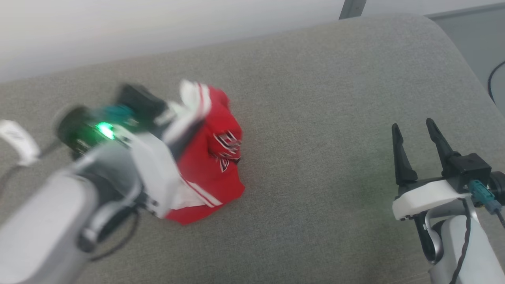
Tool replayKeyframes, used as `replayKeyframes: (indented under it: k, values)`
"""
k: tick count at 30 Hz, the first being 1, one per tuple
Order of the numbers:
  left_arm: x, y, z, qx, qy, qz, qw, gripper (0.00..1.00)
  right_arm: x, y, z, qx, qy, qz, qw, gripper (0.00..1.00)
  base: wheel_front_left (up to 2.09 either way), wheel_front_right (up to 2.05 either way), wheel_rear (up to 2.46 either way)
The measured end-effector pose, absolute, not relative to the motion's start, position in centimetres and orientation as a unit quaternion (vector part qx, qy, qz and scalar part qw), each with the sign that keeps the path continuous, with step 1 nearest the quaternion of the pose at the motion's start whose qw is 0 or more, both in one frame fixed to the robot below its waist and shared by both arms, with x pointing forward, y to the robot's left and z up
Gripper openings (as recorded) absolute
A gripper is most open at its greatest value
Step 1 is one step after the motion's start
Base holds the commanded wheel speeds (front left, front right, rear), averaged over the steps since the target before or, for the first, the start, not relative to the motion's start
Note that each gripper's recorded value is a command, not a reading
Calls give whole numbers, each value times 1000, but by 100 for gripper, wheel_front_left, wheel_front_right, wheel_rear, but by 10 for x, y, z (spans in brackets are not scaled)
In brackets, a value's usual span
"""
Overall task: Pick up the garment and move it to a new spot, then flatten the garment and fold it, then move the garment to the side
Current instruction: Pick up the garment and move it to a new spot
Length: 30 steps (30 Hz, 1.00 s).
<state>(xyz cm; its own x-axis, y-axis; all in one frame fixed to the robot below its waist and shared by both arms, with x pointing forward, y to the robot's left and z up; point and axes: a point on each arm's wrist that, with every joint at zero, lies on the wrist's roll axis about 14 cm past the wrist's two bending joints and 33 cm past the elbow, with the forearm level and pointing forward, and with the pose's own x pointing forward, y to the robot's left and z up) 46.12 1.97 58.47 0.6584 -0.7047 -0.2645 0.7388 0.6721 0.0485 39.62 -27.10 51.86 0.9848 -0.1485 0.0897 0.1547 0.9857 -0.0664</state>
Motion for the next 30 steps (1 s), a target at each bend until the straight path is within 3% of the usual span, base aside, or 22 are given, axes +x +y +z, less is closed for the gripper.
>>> replayKeyframes:
  k: [7, 17, 19, 22, 23, 25, 30]
  values:
    - [444, -6, 496, 78, 221, -429, 872, 0, 400, -263, 506, -28, -26, -72, 997, 100, 0, 0, 0]
    - [433, -13, 428, 86, 303, -428, 847, 0, 406, -253, 505, -25, -24, -59, 998, 100, 0, 0, 0]
    - [431, -11, 418, 89, 315, -423, 845, 9, 407, -252, 505, -23, -24, -57, 998, 100, 0, 0, 0]
    - [430, -11, 413, 89, 319, -422, 844, 44, 407, -248, 505, -22, -24, -51, 998, 100, 0, 0, 0]
    - [430, -11, 413, 89, 319, -422, 844, 49, 407, -248, 505, -22, -24, -51, 998, 100, 0, 0, 0]
    - [429, -14, 414, 83, 316, -421, 846, 100, 407, -245, 506, -25, -24, -46, 998, 100, 0, 0, 0]
    - [431, -15, 431, 68, 292, -422, 856, 100, 406, -241, 513, -29, -33, -37, 998, 100, 0, 0, 0]
